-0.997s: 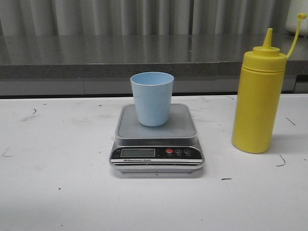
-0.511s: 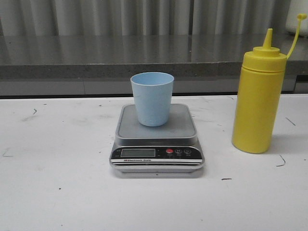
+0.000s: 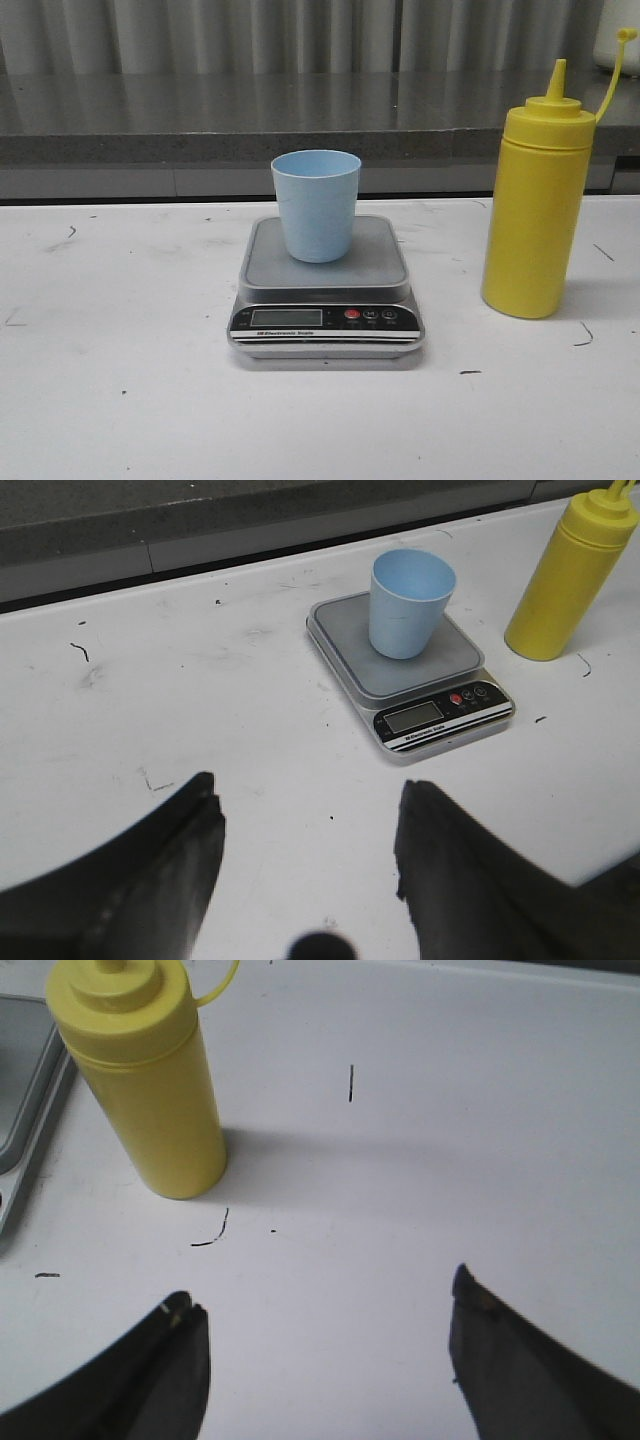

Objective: Pour seasoning into cup on scale with both arms

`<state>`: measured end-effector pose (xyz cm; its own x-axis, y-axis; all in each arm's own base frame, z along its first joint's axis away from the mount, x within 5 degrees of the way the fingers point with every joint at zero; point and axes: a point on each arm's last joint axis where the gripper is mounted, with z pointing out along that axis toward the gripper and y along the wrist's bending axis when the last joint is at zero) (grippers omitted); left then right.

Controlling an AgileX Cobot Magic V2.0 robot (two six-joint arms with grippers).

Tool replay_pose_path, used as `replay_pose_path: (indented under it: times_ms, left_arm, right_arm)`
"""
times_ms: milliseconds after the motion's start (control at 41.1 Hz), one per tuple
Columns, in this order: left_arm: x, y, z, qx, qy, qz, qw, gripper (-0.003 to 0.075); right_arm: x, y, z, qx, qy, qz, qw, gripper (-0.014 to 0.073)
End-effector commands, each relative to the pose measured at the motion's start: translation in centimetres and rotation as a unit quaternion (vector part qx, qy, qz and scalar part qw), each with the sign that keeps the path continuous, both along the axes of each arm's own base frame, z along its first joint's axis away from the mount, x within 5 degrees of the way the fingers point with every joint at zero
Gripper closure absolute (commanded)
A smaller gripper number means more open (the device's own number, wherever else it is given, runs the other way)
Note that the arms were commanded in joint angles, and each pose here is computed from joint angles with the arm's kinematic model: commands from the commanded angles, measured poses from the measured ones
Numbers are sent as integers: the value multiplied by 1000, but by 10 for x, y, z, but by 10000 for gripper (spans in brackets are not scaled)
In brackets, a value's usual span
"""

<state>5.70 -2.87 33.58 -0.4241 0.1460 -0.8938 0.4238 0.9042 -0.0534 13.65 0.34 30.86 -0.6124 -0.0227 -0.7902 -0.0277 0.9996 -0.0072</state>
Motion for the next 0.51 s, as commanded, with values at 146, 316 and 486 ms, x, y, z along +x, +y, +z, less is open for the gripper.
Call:
replay_pose_path:
  times_ms: [146,316,486]
  left_arm:
    - [3,-1,13,-26,-40,2,999,332]
    - [3,-1,13,-26,-40,2,999,332]
    - [3,-2,13,-26,-38,2,999,332]
  right_arm:
    - [4,-1,12,-8,-40,2,999,67]
    - [4,0,12,-3,-40,2,999,67]
    - [11,8,9,-13,-14,38,999,2]
